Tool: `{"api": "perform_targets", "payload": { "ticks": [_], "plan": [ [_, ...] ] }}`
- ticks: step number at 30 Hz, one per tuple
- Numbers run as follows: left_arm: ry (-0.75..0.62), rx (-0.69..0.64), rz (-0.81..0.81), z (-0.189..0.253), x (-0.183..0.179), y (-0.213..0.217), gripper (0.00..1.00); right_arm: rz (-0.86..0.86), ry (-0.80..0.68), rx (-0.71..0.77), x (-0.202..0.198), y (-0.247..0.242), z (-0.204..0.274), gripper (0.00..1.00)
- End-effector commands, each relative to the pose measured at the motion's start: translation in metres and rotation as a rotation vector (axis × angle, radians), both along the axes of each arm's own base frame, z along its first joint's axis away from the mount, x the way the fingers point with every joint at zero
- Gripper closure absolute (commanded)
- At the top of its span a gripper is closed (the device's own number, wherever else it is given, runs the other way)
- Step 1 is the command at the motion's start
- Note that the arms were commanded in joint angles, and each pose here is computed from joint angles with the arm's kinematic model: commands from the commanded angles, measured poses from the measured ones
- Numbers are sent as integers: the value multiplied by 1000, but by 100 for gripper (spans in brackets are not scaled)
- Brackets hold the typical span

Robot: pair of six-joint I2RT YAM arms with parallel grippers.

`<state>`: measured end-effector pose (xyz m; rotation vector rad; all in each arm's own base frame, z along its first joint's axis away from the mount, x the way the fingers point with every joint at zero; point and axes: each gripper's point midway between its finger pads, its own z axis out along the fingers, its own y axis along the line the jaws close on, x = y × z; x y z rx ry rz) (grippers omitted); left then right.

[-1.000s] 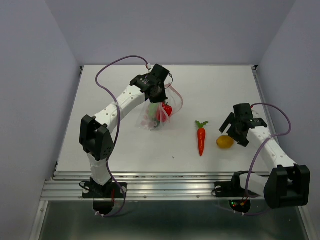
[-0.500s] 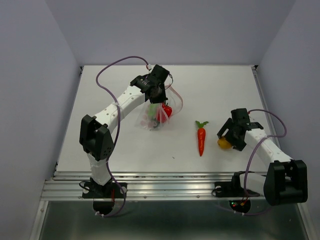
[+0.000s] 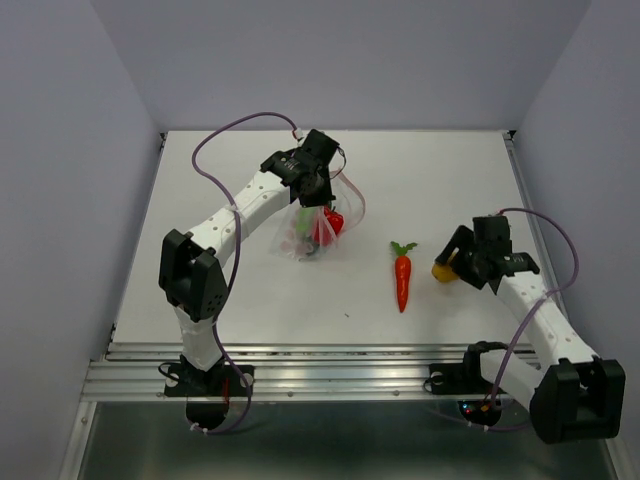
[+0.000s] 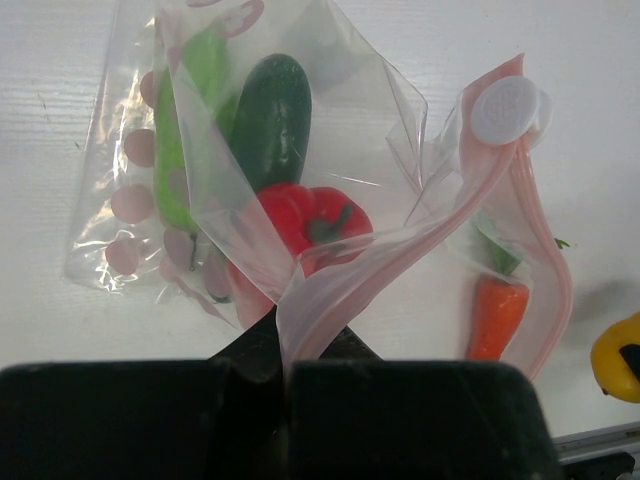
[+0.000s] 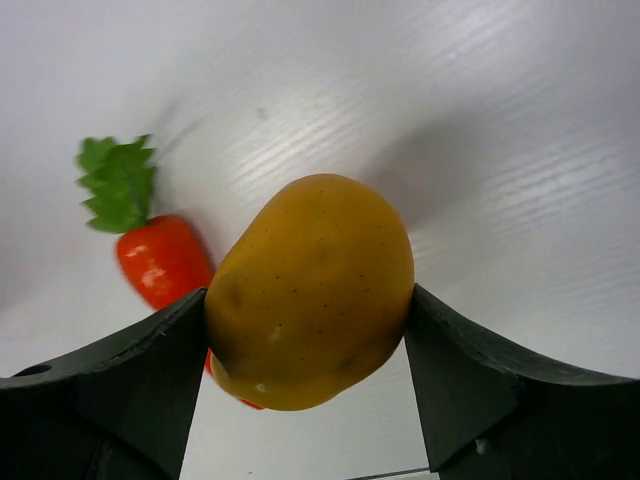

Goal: Place the food in the zip-top bag and seal the zipper
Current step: Pick up the fake vegetable at the center of the board, then place the fake vegetable in the zipper food storage bag.

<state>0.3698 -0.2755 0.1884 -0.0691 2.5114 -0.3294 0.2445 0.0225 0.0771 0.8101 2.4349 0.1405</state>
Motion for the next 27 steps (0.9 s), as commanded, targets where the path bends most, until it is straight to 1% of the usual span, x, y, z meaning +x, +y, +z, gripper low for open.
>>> {"api": "perform_targets", "payload": {
  "ticks": [1,2,3,5,8,13,14,16,18,20,21,23,26,27],
  "plan": [
    [-67,-40,-9,35,-3,2,100,211,-319,110,46,35,83,52],
    [-68,-42,-6,36,-3,2,100,294,-366,188,47,54,98,52],
    [-66,-41,-6,35,-3,2,100,325,-410,220,51,62,112,52],
    [-64,-42,-6,35,-4,2,100,410,-543,275,62,83,155,52],
    [-62,-42,-5,36,-4,2,100,505,-700,300,73,109,209,52],
    [-57,-43,0,36,-4,2,100,645,-841,340,83,161,257,52],
    [-57,-41,1,35,-4,2,100,694,-822,352,83,182,253,51],
    [-53,-38,-1,35,-5,2,100,707,-864,345,90,195,266,51],
    [-54,-43,2,37,-5,2,100,722,-855,352,99,211,260,51],
    [-53,-48,-2,36,-4,1,100,710,-862,336,108,219,263,51],
    [-55,-52,-1,38,-4,0,100,728,-832,333,111,232,251,51],
    [-54,-54,-1,38,-3,-1,100,737,-825,317,114,242,250,51],
    [-52,-52,3,39,-4,0,100,683,-794,260,128,249,234,51],
    [-52,-53,4,39,-4,0,100,665,-759,239,131,246,224,51]
  ]
}}
